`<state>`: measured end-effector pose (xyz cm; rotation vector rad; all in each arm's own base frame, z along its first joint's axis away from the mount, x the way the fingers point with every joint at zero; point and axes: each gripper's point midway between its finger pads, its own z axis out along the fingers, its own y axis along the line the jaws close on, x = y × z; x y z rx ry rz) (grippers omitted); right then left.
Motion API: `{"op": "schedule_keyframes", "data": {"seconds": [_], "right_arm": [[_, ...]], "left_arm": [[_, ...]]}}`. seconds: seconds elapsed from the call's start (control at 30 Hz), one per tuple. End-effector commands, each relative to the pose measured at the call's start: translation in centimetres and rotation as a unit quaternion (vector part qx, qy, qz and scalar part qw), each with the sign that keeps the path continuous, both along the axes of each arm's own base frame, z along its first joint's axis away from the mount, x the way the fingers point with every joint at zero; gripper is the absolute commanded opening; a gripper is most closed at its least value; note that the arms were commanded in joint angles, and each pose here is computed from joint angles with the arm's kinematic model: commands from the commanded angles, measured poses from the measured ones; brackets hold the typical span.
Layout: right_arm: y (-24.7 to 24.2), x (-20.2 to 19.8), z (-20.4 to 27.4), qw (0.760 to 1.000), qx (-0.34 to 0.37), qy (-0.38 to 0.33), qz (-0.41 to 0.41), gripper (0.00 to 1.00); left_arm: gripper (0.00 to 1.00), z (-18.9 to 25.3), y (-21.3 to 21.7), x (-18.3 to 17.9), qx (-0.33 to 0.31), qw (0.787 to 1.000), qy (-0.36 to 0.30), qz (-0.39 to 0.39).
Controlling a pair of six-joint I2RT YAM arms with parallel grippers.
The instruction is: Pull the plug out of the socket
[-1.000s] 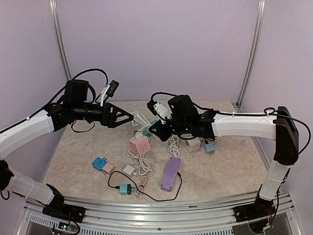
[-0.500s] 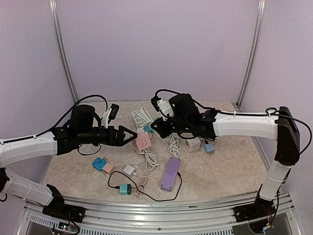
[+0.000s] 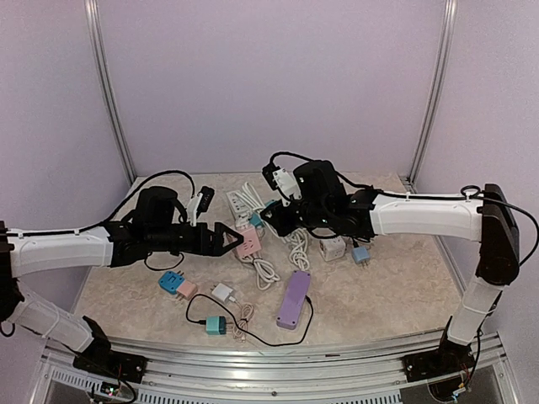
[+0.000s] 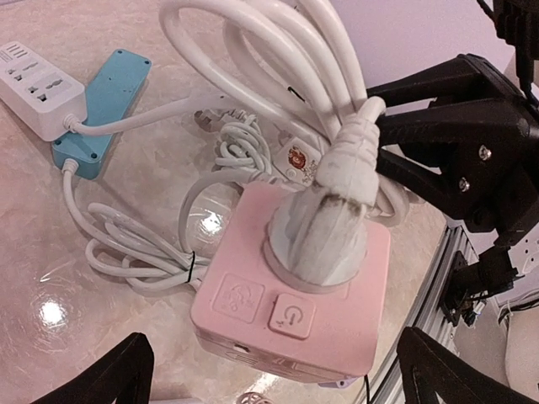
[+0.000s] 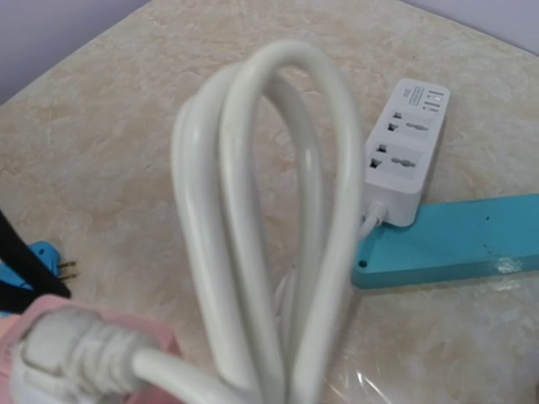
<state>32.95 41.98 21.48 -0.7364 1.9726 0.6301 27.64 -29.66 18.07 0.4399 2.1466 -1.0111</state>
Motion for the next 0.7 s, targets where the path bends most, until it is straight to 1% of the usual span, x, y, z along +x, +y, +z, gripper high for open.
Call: {"op": "schedule_keyframes", "data": {"seconds": [0.0, 0.13, 0.27, 0.47, 0.67], "right_arm": [[0.1, 0.0, 7.6, 0.994, 0.09, -0.064, -0.003, 0.0], [0.2, 0.0, 7.7, 0.994, 0.092, -0.065, 0.001, 0.0], [0.3, -0.2, 8.0, 0.993, 0.098, -0.065, 0.004, 0.0], [0.3, -0.3, 8.1, 0.993, 0.099, -0.065, 0.007, 0.0], [0.4, -0.3, 8.2, 0.993, 0.104, -0.062, 0.01, 0.0]], "left_arm": [[0.99, 0.6, -0.7, 0.4, -0.012, 1.0, -0.017, -0.008], [0.99, 0.8, -1.4, 0.4, -0.016, 0.999, -0.03, -0.03], [0.99, 0.1, -1.7, 0.8, -0.012, 0.999, -0.027, -0.038], [0.99, 0.6, -2.1, 0.9, -0.027, 0.998, -0.036, -0.052], [0.92, 0.7, -2.5, 1.1, -0.028, 0.997, -0.047, -0.063]]}}
